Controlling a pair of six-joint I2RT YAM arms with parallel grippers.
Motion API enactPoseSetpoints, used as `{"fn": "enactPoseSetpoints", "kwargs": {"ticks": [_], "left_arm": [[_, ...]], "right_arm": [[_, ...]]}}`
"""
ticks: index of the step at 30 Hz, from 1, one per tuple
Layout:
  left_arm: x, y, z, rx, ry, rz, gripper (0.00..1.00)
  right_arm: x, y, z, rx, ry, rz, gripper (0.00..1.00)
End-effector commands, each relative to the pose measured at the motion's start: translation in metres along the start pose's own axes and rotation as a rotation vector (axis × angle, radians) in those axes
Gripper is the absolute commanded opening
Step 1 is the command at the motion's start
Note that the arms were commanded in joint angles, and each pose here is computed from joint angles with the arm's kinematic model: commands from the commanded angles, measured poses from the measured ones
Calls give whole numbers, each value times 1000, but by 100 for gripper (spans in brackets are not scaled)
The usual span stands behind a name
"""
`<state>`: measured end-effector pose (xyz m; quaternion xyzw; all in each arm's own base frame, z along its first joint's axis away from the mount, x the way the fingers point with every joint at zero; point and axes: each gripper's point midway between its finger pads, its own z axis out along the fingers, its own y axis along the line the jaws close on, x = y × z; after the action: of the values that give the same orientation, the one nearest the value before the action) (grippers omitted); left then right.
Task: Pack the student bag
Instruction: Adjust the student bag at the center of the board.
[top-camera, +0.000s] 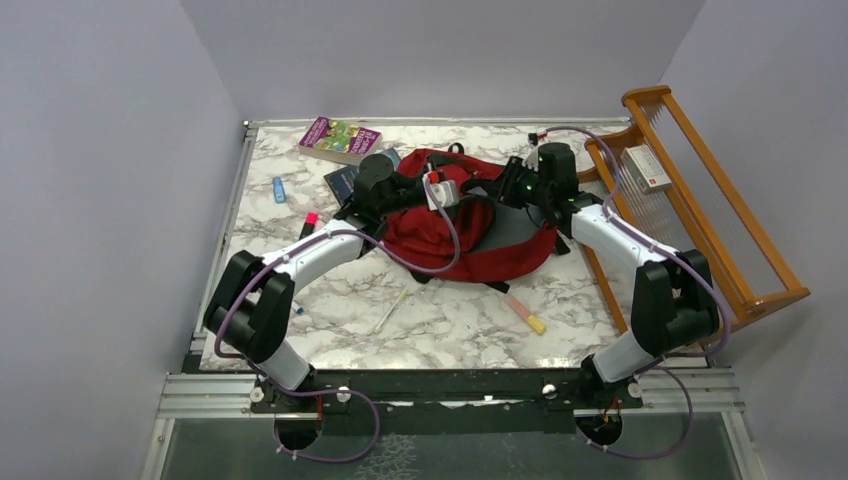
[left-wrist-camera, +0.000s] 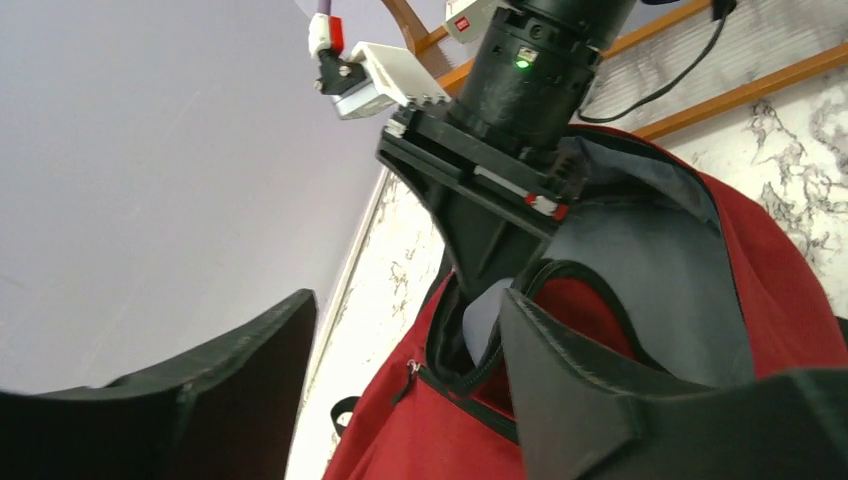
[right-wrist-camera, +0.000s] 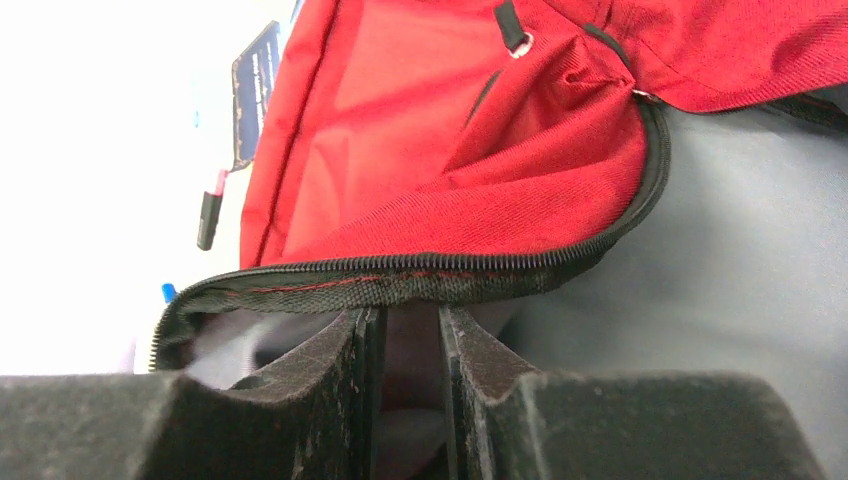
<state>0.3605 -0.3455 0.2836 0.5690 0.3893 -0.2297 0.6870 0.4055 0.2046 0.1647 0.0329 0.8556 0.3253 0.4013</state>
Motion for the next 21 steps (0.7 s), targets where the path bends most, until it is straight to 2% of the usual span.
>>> {"fn": "enactPoseSetpoints", "kwargs": {"ticks": [1, 5, 9, 13, 16, 21], "left_arm": [[-23, -6, -8, -53, -13, -53, 75], [-24, -24, -20, -116, 35, -142, 82], [-4, -37, -41, -245, 134, -263, 85], [37, -11, -80, -614, 286, -483, 85], [59, -3, -95, -736, 391, -533, 92], [101, 25, -110, -885, 604, -688, 96]], "right_arm": [[-22, 27, 2, -95, -49, 3, 30], [-16, 13, -6, -30, -56, 6, 33], [-4, -8, -14, 59, -63, -16, 37], [13, -27, -20, 127, -41, -25, 38], [21, -37, -24, 156, -37, -24, 38], [31, -42, -26, 162, -25, -18, 39]]}}
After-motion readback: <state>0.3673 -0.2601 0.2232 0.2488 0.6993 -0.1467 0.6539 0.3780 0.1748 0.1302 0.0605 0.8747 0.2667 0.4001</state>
